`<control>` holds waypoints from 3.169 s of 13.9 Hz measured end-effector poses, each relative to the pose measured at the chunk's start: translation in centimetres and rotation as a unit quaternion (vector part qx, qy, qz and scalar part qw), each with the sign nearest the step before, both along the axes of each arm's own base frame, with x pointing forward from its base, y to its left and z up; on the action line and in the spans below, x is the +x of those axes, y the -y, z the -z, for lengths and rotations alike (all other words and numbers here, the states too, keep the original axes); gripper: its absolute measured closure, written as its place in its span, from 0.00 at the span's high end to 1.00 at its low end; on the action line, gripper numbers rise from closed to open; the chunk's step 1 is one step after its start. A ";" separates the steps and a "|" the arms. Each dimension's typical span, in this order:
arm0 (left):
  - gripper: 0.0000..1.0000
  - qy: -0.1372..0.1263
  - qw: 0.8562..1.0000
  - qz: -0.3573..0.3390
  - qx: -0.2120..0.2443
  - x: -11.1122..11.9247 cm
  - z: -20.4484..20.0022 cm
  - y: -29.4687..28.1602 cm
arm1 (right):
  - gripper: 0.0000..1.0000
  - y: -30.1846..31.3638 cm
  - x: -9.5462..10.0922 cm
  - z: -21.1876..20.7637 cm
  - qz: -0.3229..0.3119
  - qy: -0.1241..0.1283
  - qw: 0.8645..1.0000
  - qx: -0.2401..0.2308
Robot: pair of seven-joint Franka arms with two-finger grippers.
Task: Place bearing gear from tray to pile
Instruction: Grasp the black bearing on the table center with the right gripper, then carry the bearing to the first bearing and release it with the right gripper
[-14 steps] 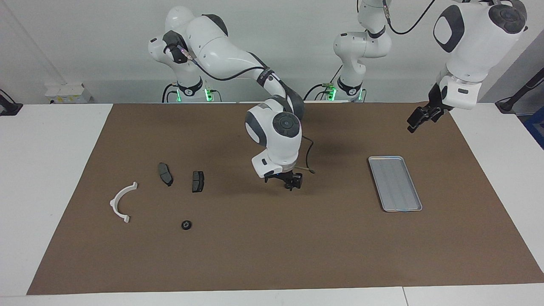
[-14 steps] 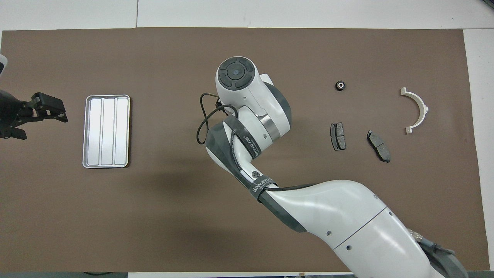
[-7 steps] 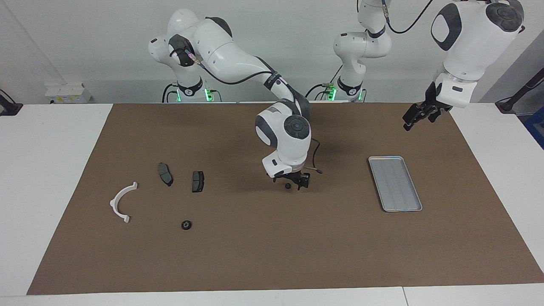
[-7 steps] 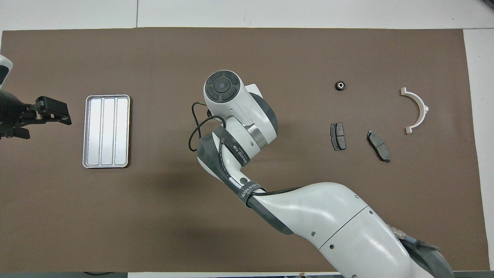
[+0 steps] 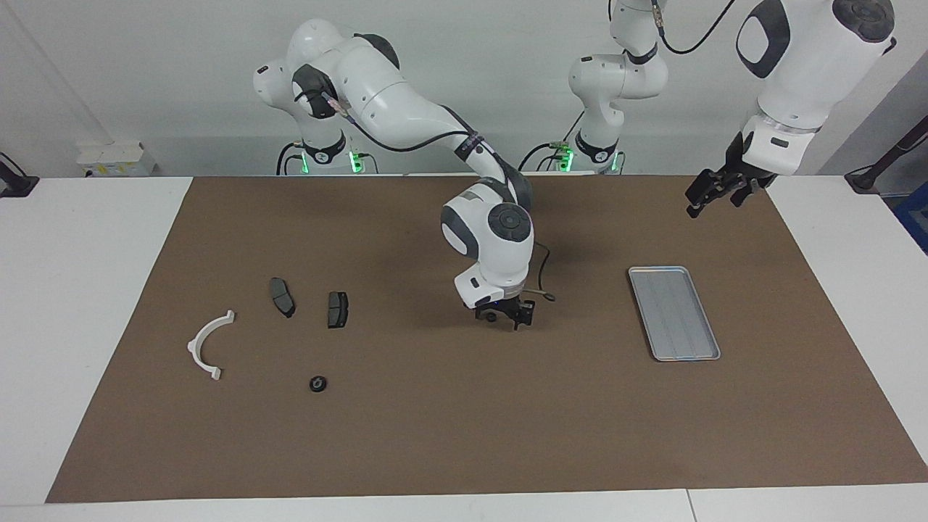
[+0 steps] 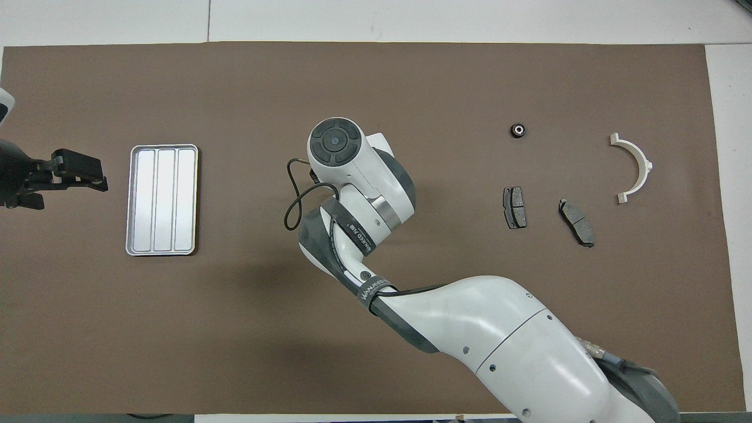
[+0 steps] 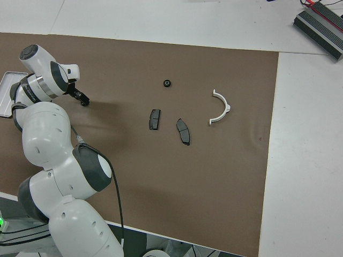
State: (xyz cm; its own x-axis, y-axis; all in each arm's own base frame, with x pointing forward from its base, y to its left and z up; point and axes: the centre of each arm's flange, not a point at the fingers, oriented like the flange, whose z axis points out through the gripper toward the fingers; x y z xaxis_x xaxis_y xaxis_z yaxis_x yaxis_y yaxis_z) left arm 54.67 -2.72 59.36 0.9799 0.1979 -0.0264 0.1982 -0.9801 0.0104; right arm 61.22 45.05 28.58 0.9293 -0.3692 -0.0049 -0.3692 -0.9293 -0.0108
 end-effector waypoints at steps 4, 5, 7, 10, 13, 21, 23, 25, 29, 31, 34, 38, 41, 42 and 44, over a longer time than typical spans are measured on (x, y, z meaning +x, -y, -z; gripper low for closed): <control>1.00 0.001 1.000 0.000 -0.001 0.0 0.0 0.0 | 0.90 0.1 0.0 0.8 0.001 0.004 1.000 0.003; 1.00 0.001 1.000 0.000 -0.001 0.0 0.0 0.0 | 0.90 0.2 0.1 0.8 0.002 0.005 1.000 0.003; 1.00 0.002 1.000 0.000 -0.001 0.0 0.0 0.0 | 0.80 0.2 0.2 0.5 0.002 0.007 1.000 0.005; 1.00 0.004 1.000 0.000 -0.002 0.1 0.0 0.0 | 0.71 0.3 0.2 0.1 0.004 0.005 1.000 0.005; 1.00 0.007 1.000 0.000 -0.002 0.2 0.0 0.0 | 0.41 0.5 0.2 -0.3 0.005 0.003 1.000 0.002; 1.00 0.013 1.000 0.000 -0.002 0.3 -0.1 0.0 | 0.31 0.5 0.0 -0.3 0.004 -0.002 1.000 0.000; 1.00 0.013 1.000 -0.001 -0.002 0.3 0.0 0.0 | 0.23 0.5 -0.1 -0.3 0.004 -0.004 1.000 -0.001; 1.00 0.012 1.000 -0.001 -0.002 0.3 0.0 0.0 | 0.23 0.7 -0.1 -0.3 0.004 -0.010 1.000 -0.005; 1.00 0.012 1.000 0.000 -0.002 0.3 0.0 0.0 | 0.23 1.3 -0.1 -1.0 0.005 -0.032 0.999 0.000; 1.00 0.012 1.000 0.000 -0.002 0.3 0.0 0.1 | 0.23 1.9 0.1 -1.5 0.002 -0.036 0.999 0.004; 1.00 0.012 1.000 0.000 -0.002 0.3 0.0 0.1 | 0.23 5.2 2.1 -3.5 -0.018 -0.040 0.999 0.009; 1.00 0.011 1.000 0.000 -0.002 0.3 0.1 0.1 | 0.23 15.2 6.9 -8.3 -0.061 -0.029 0.998 0.021; 1.00 0.010 1.000 0.000 -0.002 0.3 0.1 0.1 | 0.23 22.7 9.0 -11.3 -0.100 -0.020 0.995 0.022; 1.00 0.010 1.000 0.000 -0.002 0.3 0.1 0.1 | 0.23 25.2 9.6 -11.9 -0.113 -0.019 0.993 0.022; 1.00 0.010 1.000 0.001 -0.002 0.3 0.2 0.2 | 0.23 30.7 10.7 -12.2 -0.147 -0.019 0.989 0.018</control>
